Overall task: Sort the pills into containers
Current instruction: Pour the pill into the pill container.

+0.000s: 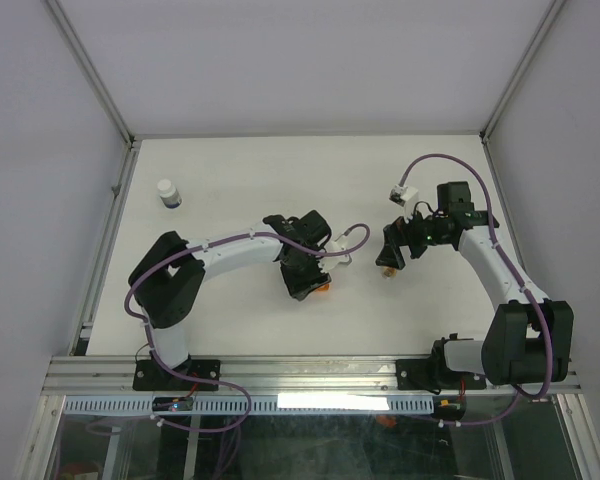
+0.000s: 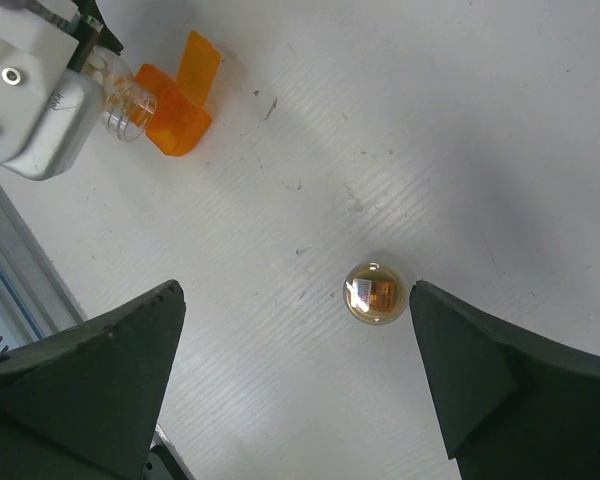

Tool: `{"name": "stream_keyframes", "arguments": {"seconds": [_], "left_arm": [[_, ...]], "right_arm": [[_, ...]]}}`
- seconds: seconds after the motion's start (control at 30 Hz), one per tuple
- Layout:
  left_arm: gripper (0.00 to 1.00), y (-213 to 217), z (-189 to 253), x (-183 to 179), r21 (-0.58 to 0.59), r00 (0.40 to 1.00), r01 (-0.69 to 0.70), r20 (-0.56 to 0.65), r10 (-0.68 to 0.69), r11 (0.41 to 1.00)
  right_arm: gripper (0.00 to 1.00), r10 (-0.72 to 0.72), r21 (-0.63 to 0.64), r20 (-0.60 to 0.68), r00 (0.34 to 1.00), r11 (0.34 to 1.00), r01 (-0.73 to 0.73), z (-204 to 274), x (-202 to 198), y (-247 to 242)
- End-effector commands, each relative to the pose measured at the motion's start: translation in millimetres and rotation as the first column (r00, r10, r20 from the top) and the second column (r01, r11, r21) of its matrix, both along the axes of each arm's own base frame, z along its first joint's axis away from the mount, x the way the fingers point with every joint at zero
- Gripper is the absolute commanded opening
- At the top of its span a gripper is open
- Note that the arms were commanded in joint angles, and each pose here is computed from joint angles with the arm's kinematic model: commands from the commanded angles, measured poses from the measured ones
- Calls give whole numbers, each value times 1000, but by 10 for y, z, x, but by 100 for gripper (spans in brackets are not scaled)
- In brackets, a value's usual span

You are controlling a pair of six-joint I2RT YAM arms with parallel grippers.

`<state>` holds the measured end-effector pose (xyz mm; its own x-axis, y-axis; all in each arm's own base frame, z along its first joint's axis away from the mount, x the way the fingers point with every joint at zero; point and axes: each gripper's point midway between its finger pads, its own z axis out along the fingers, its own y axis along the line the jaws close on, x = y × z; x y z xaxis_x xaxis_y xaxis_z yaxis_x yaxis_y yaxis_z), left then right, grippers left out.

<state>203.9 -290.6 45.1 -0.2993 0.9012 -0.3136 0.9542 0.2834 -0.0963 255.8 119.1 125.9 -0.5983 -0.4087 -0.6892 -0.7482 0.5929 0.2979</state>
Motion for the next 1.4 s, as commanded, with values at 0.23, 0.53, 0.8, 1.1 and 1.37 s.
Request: {"name": "stream_keyframes", "arguments": {"seconds": [0.23, 0.53, 0.8, 1.1, 1.37], "left_arm": [[0, -32, 115, 146, -6, 998, -15, 62, 15, 1000], [0, -145, 210, 99, -56, 998, 9, 70, -5, 998], [0, -150, 226, 62, -27, 999, -8, 41, 9, 1000], [0, -19, 94, 132, -7, 998, -21, 57, 21, 1000], [0, -31, 121, 111, 29, 999, -34, 28, 33, 999]], "right_arm": [[98, 6, 17, 92, 996, 1000, -8, 258, 129, 8], [99, 3, 15, 95, 995, 1000, -4, 258, 135, -2], [99, 5, 18, 95, 995, 1000, -7, 259, 121, 4], [99, 5, 19, 96, 995, 1000, -7, 271, 127, 1], [99, 5, 21, 97, 995, 1000, -7, 269, 119, 2]]}}
